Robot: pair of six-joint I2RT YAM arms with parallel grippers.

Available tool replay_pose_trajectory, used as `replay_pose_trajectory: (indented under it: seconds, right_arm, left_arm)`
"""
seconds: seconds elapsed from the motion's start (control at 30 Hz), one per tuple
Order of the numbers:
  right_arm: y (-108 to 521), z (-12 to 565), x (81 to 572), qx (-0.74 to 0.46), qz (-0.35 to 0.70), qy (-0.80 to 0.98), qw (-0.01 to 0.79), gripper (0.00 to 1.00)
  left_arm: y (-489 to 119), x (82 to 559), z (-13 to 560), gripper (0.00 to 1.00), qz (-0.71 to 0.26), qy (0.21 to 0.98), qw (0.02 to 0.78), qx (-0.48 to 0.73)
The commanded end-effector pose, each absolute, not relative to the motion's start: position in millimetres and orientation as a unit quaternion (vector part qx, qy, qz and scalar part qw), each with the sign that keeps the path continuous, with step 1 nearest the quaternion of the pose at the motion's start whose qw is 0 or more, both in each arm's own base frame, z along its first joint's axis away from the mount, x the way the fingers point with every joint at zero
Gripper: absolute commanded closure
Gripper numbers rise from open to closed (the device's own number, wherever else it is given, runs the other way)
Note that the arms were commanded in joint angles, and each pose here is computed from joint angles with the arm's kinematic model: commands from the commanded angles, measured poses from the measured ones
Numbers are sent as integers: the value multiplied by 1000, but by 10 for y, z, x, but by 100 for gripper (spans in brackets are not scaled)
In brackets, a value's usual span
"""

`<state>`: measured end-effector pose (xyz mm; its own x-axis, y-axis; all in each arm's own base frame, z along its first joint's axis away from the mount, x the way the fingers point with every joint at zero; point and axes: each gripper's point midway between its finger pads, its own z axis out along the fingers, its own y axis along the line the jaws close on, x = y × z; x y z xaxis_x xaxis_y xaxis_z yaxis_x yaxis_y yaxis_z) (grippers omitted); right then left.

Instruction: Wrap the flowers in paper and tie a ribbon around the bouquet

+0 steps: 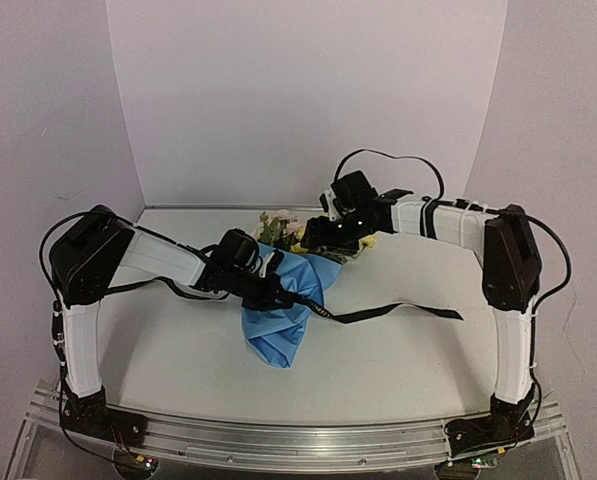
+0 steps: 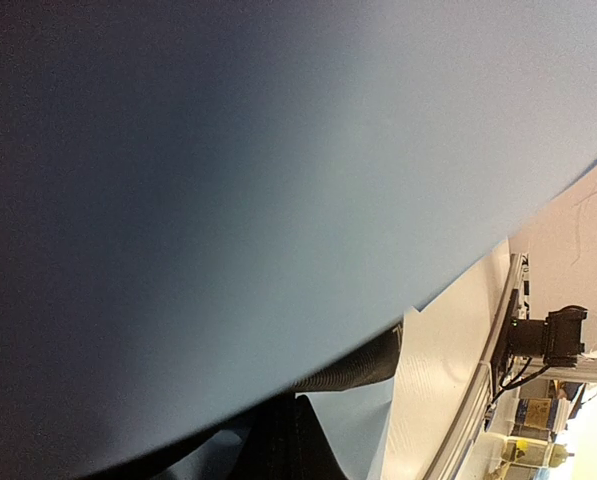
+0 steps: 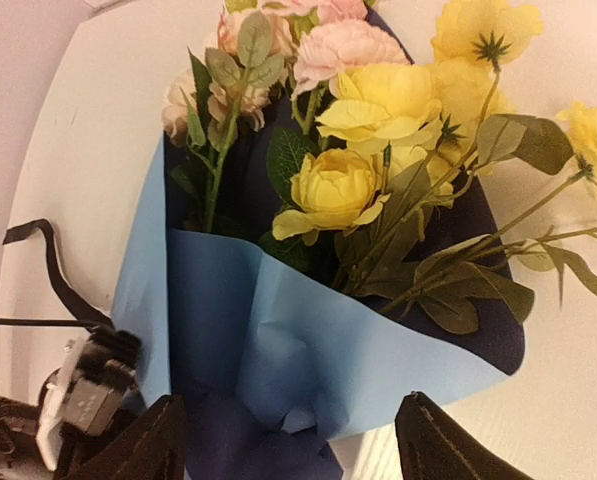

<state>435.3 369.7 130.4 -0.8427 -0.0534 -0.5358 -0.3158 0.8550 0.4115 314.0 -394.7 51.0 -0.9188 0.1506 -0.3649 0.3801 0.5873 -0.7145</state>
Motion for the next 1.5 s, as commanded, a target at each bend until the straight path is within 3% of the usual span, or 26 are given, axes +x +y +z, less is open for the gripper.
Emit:
replay_pose_trajectory:
  seconds: [0.0,0.2,0.33,0.5,0.67,0.77,0.97,1.23,1.3,1.4,1.47]
  right_arm:
    - [3733,1819,4132,-145,266,900,314,21]
    - [3785,1534,4034,-173,260,905,289,26]
    - [3822,1313,3991,-196,257,908,267,36]
    - [3723,1085,4046,-192,231,918,258,54]
    - [3625,1042,4228,-175,233,922,257,89]
    - [3658,1067,4274,-176,264,916,245,100]
    - [3756,1041,4259,-196,318,901,222,97]
    - [3361,1108,4228,-156,256,921,248,47]
    - [3327,1074,4147,-155,246,925,244,46]
    - [3294,942,4065,-152,230,933,230,58]
    - [3300,899,3991,-153,234,935,219,58]
  left_arm:
    - [-3976,3195,476,98,-419,885,134,151]
    - [-3974,3197,489,97,-418,885,134,153]
    - [-3978,3201,495,97,-418,885,133,154]
    - [-3972,3203,498,97,-415,887,133,155]
    - [-3966,3190,476,98,-414,888,129,154]
    - [-3961,3183,461,98,-413,888,128,154]
    - [-3956,3180,461,98,-413,889,128,153]
    - [-3951,3177,460,98,-414,889,128,151]
    - [-3952,3174,461,98,-415,888,128,151]
    - [-3950,3171,462,98,-415,888,128,151]
    - [-3955,3173,458,98,-415,888,127,151]
